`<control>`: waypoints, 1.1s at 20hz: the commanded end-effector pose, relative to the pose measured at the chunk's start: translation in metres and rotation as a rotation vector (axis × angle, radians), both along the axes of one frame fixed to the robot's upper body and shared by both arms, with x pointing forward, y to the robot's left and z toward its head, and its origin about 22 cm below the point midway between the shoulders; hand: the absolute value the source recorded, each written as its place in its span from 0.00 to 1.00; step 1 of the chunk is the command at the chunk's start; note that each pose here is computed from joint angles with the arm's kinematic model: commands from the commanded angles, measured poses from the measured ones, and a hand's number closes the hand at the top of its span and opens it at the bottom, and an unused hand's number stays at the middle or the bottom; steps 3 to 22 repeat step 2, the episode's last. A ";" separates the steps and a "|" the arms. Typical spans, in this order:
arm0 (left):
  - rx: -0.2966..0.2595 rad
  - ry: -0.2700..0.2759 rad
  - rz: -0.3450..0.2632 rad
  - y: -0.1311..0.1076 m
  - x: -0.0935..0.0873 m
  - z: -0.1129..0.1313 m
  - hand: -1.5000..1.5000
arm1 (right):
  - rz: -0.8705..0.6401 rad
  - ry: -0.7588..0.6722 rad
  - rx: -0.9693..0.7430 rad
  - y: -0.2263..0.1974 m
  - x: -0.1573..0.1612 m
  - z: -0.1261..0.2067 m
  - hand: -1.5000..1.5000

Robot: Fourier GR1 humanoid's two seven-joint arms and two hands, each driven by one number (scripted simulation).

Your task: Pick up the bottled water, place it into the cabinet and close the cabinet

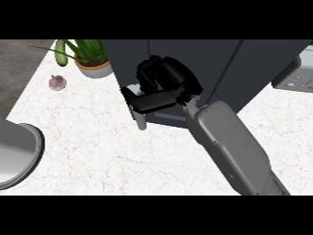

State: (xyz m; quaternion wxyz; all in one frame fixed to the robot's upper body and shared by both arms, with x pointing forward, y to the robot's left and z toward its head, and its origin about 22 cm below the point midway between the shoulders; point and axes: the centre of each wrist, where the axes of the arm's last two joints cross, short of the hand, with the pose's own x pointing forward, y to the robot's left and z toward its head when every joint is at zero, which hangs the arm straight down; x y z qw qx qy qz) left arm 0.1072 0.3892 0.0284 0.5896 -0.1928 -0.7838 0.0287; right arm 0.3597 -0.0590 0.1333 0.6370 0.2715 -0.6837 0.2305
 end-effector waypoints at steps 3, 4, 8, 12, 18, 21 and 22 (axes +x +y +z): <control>-0.031 -0.050 -0.023 0.003 0.004 0.006 0.00 | -0.203 0.001 -0.009 -0.023 0.043 0.011 1.00; -0.031 -0.050 -0.023 0.003 0.004 0.006 0.00 | -0.203 0.001 -0.009 -0.023 0.043 0.011 1.00; -0.031 -0.050 -0.023 0.003 0.004 0.006 0.00 | -0.203 0.001 -0.009 -0.023 0.043 0.011 1.00; -0.031 -0.050 -0.023 0.003 0.004 0.006 0.00 | -0.203 0.001 -0.009 -0.023 0.043 0.011 1.00; -0.031 -0.050 -0.023 0.003 0.004 0.006 0.00 | -0.203 0.001 -0.009 -0.023 0.043 0.011 1.00; -0.031 -0.050 -0.023 0.003 0.004 0.006 0.00 | -0.203 0.001 -0.009 -0.023 0.043 0.011 1.00; -0.031 -0.050 -0.023 0.003 0.004 0.006 0.00 | -0.203 0.001 -0.009 -0.023 0.043 0.011 1.00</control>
